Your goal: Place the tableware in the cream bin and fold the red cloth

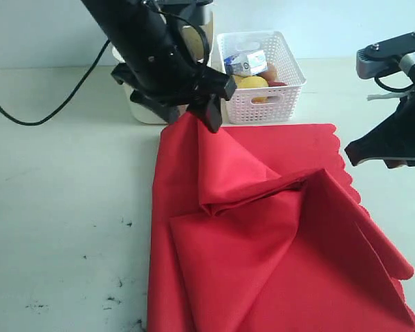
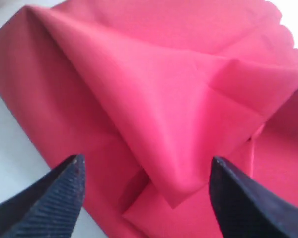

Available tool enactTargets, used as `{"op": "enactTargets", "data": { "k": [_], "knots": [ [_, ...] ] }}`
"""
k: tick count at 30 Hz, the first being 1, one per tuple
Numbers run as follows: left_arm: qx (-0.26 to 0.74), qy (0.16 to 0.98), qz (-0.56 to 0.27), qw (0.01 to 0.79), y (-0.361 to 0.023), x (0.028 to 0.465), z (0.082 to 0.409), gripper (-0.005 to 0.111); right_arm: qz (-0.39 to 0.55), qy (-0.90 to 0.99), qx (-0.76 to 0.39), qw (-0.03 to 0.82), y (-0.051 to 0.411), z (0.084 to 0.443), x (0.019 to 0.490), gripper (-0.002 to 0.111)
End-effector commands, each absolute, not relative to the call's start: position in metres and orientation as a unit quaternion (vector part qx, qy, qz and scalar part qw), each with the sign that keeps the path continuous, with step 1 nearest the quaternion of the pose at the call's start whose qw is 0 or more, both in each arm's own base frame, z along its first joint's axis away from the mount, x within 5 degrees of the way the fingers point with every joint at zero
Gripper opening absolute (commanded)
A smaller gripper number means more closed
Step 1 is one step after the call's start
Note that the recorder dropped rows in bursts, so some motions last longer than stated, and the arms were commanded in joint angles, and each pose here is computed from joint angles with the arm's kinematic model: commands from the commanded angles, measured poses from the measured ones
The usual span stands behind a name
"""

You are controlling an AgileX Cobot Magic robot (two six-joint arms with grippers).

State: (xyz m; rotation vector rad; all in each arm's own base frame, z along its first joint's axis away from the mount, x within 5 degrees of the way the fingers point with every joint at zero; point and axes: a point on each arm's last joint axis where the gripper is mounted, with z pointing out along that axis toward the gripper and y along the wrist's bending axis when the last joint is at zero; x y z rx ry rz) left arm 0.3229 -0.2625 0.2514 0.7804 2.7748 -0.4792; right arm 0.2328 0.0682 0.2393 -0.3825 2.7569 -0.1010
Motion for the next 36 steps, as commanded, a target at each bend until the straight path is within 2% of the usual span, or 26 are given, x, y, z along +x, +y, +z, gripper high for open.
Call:
{"op": "enactTargets", "data": {
  "k": [1,11,15,21,26,28,31,36],
  "knots": [
    [0.218,0.957,-0.185,0.050,-0.256,0.333,0.227,0.068,-0.028,0.972,-0.133,0.190,0.069,0.241,0.234,0.000],
    [0.191,0.965,-0.177,0.011,-0.264,0.346,0.172,0.068,-0.019,0.972,-0.132,0.194,0.071,0.241,0.234,0.000],
    [0.159,0.962,-0.222,-0.005,-0.274,0.345,0.163,0.068,-0.017,0.972,-0.132,0.194,0.071,0.241,0.234,0.000],
    [0.103,0.917,-0.385,-0.027,-0.301,0.342,0.174,0.068,-0.019,0.972,-0.131,0.193,0.070,0.243,0.232,0.000],
    [0.082,0.798,-0.596,-0.035,-0.315,0.346,0.214,0.068,-0.012,0.965,-0.128,0.228,0.067,0.261,0.223,0.000],
    [0.085,0.761,-0.642,-0.024,-0.312,0.350,0.224,0.068,-0.009,0.962,-0.127,0.242,0.065,0.268,0.219,0.000],
    [0.095,0.757,-0.646,-0.028,-0.299,0.356,0.225,0.068,-0.007,0.959,-0.125,0.255,0.064,0.274,0.215,0.000],
    [0.132,0.791,-0.596,-0.031,-0.278,0.361,0.214,0.068,-0.008,0.959,-0.125,0.253,0.063,0.275,0.213,0.000]
  ]
}}
